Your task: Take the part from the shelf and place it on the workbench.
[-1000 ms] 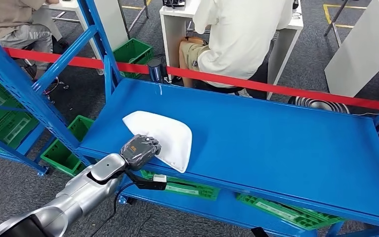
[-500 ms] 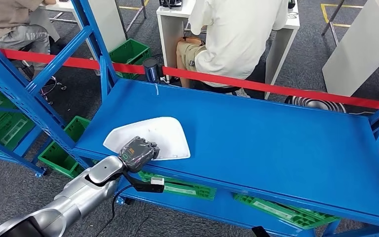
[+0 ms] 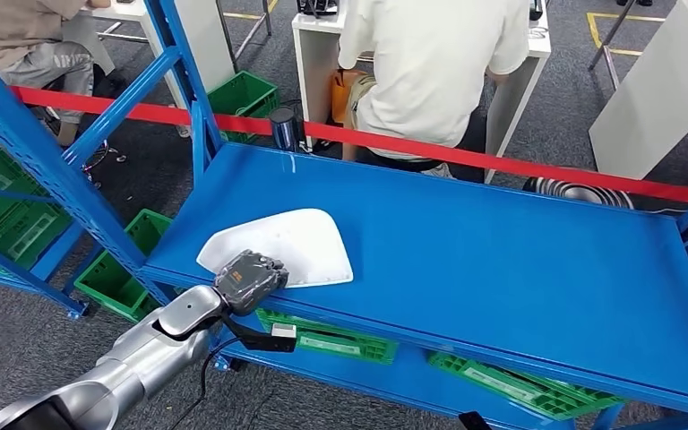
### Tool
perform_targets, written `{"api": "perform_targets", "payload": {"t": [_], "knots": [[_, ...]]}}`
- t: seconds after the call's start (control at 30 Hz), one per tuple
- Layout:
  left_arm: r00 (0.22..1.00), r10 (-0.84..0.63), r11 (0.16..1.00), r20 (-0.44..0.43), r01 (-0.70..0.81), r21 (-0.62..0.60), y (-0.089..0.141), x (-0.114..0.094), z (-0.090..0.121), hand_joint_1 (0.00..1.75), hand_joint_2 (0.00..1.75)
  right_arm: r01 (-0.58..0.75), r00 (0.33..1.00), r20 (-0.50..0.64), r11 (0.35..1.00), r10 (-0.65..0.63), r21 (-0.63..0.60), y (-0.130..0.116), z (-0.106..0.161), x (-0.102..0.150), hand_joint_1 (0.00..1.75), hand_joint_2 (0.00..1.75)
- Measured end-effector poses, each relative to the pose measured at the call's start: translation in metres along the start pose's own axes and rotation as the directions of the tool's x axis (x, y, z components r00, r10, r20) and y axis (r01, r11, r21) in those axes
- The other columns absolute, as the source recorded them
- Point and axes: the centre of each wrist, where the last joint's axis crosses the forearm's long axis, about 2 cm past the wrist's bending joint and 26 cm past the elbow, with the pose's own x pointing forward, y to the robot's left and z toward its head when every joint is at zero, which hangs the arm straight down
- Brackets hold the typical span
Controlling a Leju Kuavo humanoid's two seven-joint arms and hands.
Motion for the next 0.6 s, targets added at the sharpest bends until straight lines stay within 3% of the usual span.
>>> {"api": "perform_targets", "payload": {"t": [0.47, 0.6], "knots": [[0.994, 0.105, 0.990, 0.035, -0.107, 0.087, 0.007, 0.020, -0.011, 0.00, 1.75, 0.027, 1.000, 0.005, 1.000, -0.027, 0.013, 0.008, 0.001, -0.004, 0.00, 0.00], [0.980, 0.196, 0.976, 0.024, -0.197, 0.090, 0.008, 0.027, -0.013, 0.00, 0.00, 0.028, 1.000, 0.006, 1.000, -0.028, 0.014, 0.009, 0.001, -0.004, 0.00, 0.00]]}}
